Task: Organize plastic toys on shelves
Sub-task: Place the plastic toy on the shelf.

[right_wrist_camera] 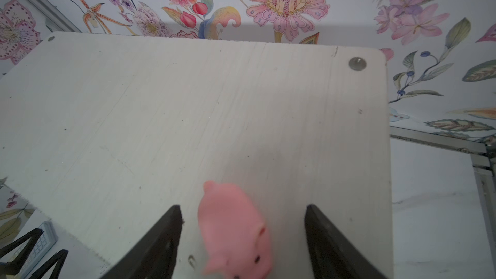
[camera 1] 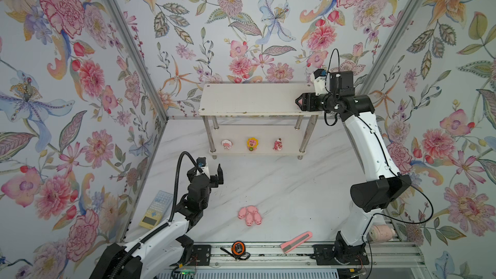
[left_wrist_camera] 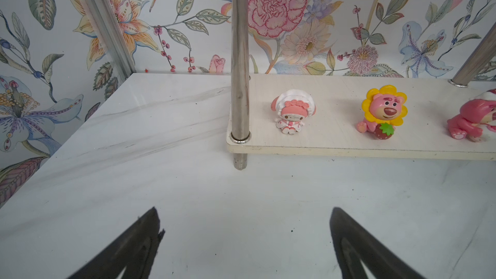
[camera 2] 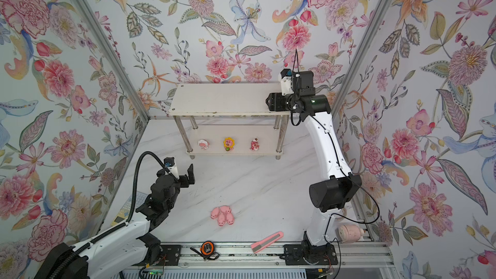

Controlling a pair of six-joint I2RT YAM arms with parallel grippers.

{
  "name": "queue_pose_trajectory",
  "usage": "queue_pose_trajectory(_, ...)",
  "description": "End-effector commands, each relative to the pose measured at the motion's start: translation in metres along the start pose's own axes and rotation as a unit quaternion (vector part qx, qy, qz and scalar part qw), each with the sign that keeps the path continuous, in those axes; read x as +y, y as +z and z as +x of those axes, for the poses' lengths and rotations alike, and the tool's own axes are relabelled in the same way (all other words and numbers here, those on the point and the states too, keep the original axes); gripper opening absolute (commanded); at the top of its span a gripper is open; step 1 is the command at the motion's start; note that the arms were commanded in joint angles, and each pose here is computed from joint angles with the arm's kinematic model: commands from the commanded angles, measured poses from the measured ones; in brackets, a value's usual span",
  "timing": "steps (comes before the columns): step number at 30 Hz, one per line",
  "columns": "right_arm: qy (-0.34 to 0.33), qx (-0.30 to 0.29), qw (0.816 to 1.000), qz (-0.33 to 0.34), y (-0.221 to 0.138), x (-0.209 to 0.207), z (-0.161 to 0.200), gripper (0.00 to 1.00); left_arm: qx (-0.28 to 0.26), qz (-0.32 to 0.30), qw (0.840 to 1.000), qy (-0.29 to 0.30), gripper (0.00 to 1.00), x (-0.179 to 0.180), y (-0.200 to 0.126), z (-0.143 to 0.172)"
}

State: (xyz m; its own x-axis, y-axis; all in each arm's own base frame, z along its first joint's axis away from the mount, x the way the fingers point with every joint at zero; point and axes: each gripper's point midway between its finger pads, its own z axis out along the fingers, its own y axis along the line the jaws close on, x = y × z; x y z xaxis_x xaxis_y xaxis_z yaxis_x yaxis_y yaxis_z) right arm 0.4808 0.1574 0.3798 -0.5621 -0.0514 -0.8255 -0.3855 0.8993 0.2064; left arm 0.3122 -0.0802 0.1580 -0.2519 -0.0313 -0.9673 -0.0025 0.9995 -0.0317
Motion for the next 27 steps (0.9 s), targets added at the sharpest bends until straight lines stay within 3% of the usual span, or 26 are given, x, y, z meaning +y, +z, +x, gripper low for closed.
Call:
queue_pose_trajectory(1, 0.0, 0.029, 0.999, -0.03, 0.011, 0.007, 0.013, 0.74, -0.009, -0.009, 1.0, -0.009, 0.99, 0.003, 0.001, -0.011)
queue_pose_trajectory(17, 0.0, 0.037, 0.999, -0.018, 0.005, 0.024, 0.03, 0.69, -0.006, -0.003, 1.0, -0.009, 0.99, -0.002, 0.007, -0.01)
queue_pose_trajectory(27, 0.044, -0.016, 0.998, 0.042, 0.0, 0.003, 0.026, 0.44, -0.007, -0.001, 1.0, -0.01, 0.99, -0.002, 0.005, -0.011)
